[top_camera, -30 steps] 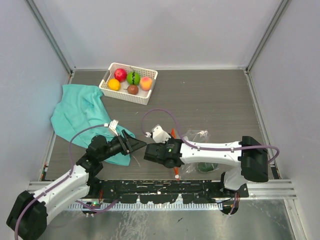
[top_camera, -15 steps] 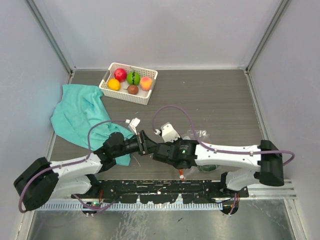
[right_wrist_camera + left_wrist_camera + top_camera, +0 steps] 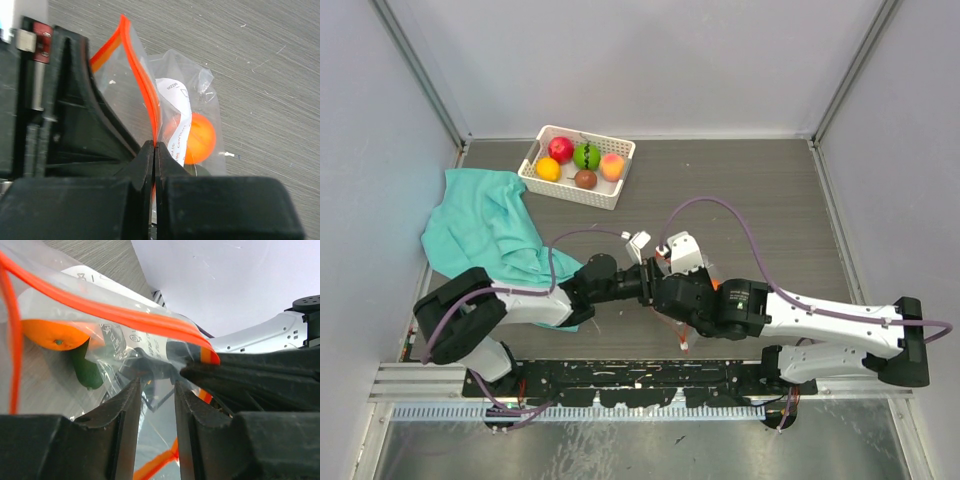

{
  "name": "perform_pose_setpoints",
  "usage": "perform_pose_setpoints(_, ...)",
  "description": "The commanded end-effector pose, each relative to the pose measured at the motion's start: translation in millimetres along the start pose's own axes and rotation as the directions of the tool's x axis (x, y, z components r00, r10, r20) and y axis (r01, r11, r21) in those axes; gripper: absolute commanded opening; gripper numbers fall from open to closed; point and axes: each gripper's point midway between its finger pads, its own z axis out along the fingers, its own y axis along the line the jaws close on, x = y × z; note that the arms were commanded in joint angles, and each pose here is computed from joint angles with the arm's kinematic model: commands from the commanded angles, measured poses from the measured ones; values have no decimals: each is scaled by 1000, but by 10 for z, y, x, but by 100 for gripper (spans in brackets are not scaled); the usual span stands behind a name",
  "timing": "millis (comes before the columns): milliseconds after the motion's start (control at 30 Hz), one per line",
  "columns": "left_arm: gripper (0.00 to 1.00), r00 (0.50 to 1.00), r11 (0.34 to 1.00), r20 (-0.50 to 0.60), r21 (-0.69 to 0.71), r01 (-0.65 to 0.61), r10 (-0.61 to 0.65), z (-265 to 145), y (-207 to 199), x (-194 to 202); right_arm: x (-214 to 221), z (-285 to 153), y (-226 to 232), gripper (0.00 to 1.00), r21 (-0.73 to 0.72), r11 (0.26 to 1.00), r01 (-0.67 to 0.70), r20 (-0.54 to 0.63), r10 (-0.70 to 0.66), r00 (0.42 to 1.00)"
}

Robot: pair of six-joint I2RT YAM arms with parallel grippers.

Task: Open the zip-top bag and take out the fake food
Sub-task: Pick up the fake fruit from the zipper food storage bag.

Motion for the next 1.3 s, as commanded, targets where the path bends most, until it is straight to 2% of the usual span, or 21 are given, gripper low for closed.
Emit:
perform_pose_setpoints(0,33,999,996,14,74,-49,48,170,-163,-67,-184,-45,11,1,-19,998,-57,76,58,995)
perform_pose_setpoints(200,35,999,997,-9,-60,-45,45,282,295,15,-315,-126,8,1,-78,991,-106,135,116,984)
perform_pose_setpoints(600,50,999,997,-32,-63,-42,40,552,498,31,-477,-205,288,1,-247,960,-131,170,175,970)
perform_pose_setpoints(633,51,999,996,-28,-76,-42,40,551,536,31,-502,-227,311,4,-268,954,-135,174,186,967)
perform_pose_setpoints(767,58,999,992,-22,-122,-42,40,554,679,42,-588,-349,356,30,-363,918,-161,195,244,950)
perform_pose_setpoints(867,62,999,991,-31,-125,-40,37,595,721,55,-661,-451,311,40,-422,887,-187,214,298,930)
perform_pose_setpoints(1000,63,999,991,-40,-124,-39,34,651,760,68,-726,-531,134,45,-446,865,-229,244,364,899)
perform_pose_setpoints(1167,65,998,992,-48,-121,-38,32,686,786,80,-758,-506,-190,45,-432,853,-293,267,431,862)
perform_pose_setpoints(1267,66,998,992,-48,-117,-38,33,687,781,81,-735,-409,-463,44,-371,859,-353,277,465,841)
